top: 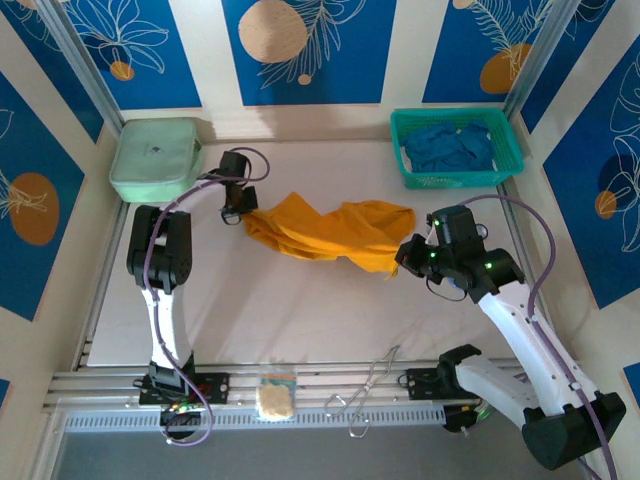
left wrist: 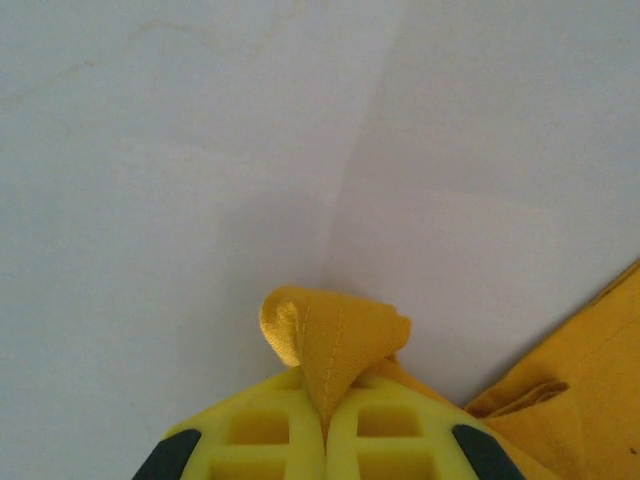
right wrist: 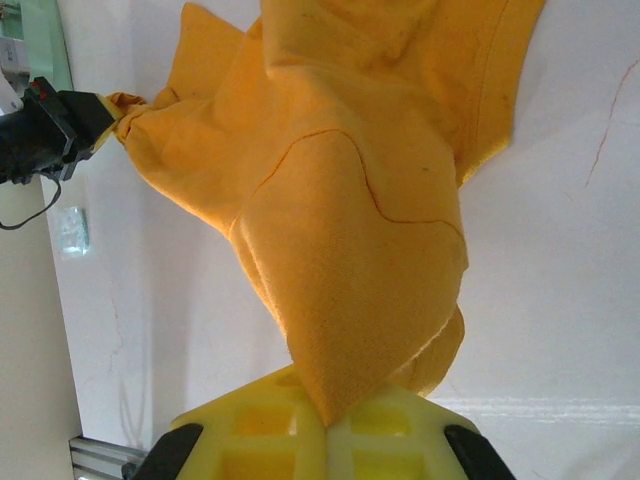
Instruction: Fold and stack the t-shirts
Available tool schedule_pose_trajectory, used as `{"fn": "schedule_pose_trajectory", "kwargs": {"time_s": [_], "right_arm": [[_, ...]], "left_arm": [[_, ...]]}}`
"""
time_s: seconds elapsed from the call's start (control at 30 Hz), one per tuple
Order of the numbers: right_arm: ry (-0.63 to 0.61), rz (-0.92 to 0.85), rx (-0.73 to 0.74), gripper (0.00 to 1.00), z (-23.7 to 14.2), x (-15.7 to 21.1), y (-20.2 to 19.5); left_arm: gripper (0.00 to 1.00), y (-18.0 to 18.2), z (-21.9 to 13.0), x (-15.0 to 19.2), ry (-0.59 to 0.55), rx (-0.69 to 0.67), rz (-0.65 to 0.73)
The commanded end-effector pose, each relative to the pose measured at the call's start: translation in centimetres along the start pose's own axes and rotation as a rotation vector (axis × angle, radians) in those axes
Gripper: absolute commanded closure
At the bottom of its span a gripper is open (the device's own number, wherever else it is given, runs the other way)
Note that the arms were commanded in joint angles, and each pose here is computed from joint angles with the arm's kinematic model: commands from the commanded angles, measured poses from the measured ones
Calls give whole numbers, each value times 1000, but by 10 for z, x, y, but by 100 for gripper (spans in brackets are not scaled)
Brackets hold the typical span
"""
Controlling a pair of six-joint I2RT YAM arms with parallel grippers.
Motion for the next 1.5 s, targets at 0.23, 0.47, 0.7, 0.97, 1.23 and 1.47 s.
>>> {"fn": "schedule_pose_trajectory", "kwargs": {"time_s": [0.23,0.47,0.7,0.97,1.23,1.47], "right_arm": [[16,18,5,100,-1,8,-16],[28,36,-18,100,6,13,-25],[48,33,-33,100,9,17,-33],[106,50,-40,100,20,26,-39],[190,98,68,100,24,49,-61],[250,158,135,100,33,72,-82]], "left_arm": [[100,-50,-179,-59,-176,212,66],[100,-26,-265,2,-168,256,72],[100,44,-260,124,-40,170,-39],[85,120,-182,212,13,-23,-304],[34,116,-159,211,34,-35,-362],[27,75,-163,159,13,-3,-210]]}}
Point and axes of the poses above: each hand's point on the last joint's axis, 136 mm out from that joint toward the fingers, its own z axis out along the fingers, its own y axis along the line the jaws close on, x = y × z, the point moved 5 cm from there along -z, back along the fingers, and after that the axes turned 8 degrees about -z, right-handed, at the moved point
